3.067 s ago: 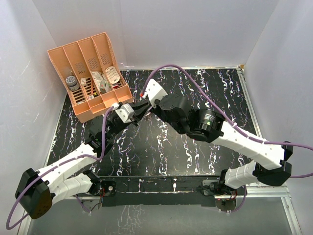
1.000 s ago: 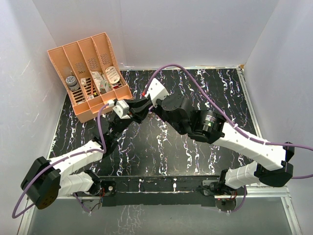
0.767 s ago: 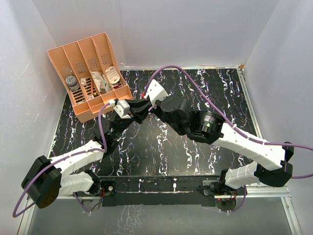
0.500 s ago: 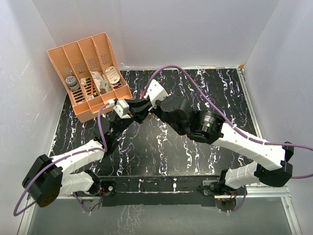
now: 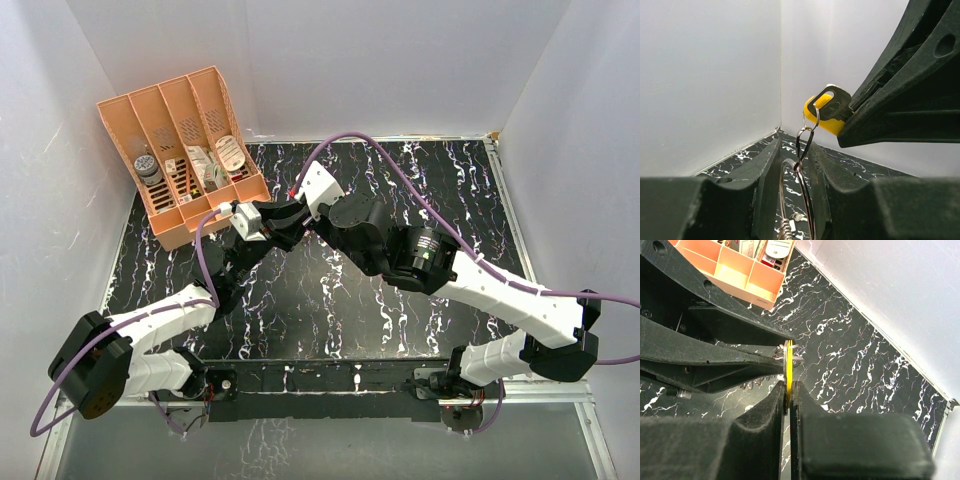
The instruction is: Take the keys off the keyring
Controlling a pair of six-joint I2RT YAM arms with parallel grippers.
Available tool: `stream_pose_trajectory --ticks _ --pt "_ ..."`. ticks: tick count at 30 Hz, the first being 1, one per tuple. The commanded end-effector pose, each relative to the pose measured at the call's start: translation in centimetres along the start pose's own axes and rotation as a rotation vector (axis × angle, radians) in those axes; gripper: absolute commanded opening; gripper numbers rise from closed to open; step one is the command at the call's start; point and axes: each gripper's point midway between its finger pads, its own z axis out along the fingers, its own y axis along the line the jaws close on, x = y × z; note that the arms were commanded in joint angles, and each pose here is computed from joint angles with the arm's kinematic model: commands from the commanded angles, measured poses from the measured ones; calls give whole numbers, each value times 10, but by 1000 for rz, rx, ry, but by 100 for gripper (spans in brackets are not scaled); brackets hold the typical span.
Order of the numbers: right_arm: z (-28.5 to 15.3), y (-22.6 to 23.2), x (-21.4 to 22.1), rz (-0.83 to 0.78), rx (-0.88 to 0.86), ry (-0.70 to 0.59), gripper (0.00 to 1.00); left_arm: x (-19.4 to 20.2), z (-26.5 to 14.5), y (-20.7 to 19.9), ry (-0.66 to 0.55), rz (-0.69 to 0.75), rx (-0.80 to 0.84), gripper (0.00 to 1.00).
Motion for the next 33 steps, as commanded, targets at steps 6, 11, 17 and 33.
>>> stream_pose_trajectory --ticks 6,11,17,33 --pt "-6 -4 -20 63 13 -78 0 -17 2 -5 -61 1 20 28" --pt "-5 -4 -19 65 14 -78 0 -23 2 -8 -91 -15 34 28" --pt "-8 -6 -21 76 14 -86 0 -19 2 -5 -70 -30 15 28" --pt "-15 -16 -27 81 50 -99 0 -4 -13 16 -11 -19 -121 16"
